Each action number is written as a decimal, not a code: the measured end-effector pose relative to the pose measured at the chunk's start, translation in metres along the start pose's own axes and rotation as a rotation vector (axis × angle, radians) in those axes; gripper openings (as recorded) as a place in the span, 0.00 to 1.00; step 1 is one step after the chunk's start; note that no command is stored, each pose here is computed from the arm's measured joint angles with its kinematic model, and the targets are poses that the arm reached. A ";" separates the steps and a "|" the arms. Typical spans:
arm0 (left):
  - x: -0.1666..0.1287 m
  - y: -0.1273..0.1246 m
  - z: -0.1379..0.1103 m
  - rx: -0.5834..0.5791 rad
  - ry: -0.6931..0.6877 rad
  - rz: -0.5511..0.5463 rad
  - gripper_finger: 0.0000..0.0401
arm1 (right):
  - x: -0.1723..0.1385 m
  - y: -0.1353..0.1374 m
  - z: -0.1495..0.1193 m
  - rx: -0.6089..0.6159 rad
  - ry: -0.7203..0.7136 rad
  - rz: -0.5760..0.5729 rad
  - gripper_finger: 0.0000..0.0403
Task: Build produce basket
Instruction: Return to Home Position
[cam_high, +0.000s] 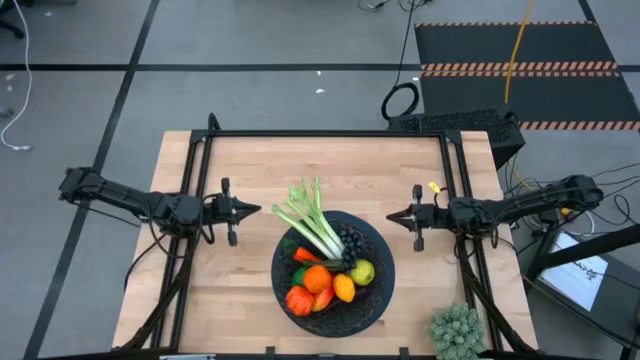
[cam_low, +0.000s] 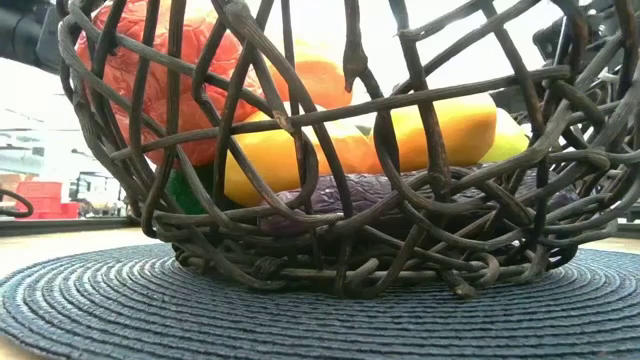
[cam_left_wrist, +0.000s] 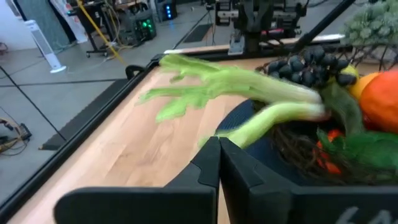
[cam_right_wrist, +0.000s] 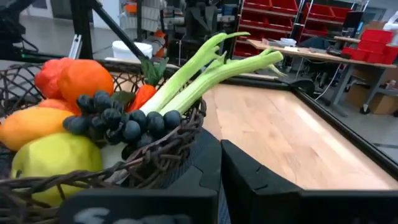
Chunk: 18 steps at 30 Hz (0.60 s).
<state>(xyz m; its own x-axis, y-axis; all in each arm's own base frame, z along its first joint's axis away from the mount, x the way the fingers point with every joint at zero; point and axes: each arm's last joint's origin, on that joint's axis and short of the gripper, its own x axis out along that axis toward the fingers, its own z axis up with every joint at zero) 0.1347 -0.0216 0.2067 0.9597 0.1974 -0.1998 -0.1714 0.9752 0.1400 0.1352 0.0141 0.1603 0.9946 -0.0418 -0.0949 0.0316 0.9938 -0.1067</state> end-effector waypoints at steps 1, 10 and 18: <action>-0.001 0.000 -0.004 0.001 0.001 0.000 0.01 | -0.001 0.000 0.001 0.008 -0.013 -0.001 0.01; -0.009 0.002 -0.012 -0.018 -0.045 -0.048 0.02 | -0.013 -0.001 0.003 0.078 -0.045 0.034 0.00; -0.013 0.004 -0.015 -0.011 -0.028 -0.050 0.03 | -0.024 -0.003 0.003 0.084 -0.058 0.062 0.00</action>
<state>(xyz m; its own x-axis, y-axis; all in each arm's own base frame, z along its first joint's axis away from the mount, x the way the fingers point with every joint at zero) 0.1180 -0.0188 0.1957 0.9729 0.1460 -0.1793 -0.1257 0.9848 0.1196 0.1112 0.0128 0.1662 0.9989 0.0241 -0.0406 -0.0248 0.9995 -0.0188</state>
